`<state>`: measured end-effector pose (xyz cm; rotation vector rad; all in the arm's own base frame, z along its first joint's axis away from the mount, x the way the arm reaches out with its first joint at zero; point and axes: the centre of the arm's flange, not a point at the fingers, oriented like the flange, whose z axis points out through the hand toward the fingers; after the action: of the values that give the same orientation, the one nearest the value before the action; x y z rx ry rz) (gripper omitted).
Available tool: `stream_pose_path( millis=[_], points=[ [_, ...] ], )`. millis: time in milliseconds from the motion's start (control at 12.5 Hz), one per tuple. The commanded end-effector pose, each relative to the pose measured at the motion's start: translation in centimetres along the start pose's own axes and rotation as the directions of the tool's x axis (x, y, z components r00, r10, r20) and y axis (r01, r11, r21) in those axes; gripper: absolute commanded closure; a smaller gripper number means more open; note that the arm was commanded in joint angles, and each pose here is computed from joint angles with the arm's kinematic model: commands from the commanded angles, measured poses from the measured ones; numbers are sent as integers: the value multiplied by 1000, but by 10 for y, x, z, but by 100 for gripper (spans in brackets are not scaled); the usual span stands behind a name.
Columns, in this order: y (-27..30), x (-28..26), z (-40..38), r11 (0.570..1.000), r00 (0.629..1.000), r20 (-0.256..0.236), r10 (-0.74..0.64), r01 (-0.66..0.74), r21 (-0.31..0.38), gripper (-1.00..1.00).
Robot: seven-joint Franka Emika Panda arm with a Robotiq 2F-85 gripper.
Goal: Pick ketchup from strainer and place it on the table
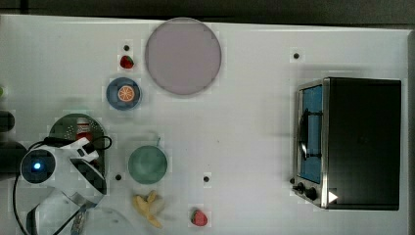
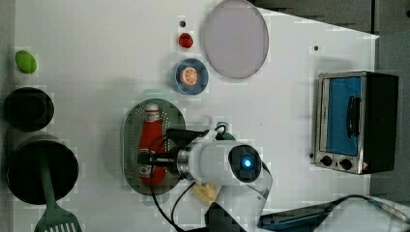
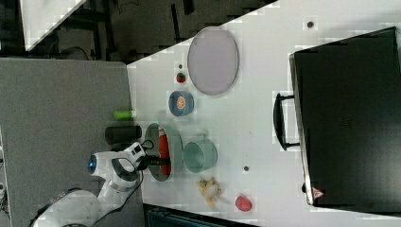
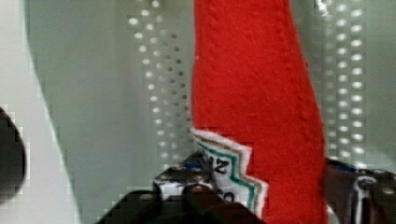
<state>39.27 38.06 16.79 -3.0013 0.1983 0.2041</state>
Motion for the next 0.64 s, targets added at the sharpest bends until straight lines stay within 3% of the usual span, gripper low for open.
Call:
stream_pose_path(
  millis=[80, 320, 640],
  points=[
    [-20, 2, -85, 999, 994, -94, 53, -54, -4, -25],
    [-14, 2, -152, 988, 986, -76, 151, -153, -23, -25],
    [38, 44, -220, 994, 993, -94, 66, -74, -82, -25]
  ],
)
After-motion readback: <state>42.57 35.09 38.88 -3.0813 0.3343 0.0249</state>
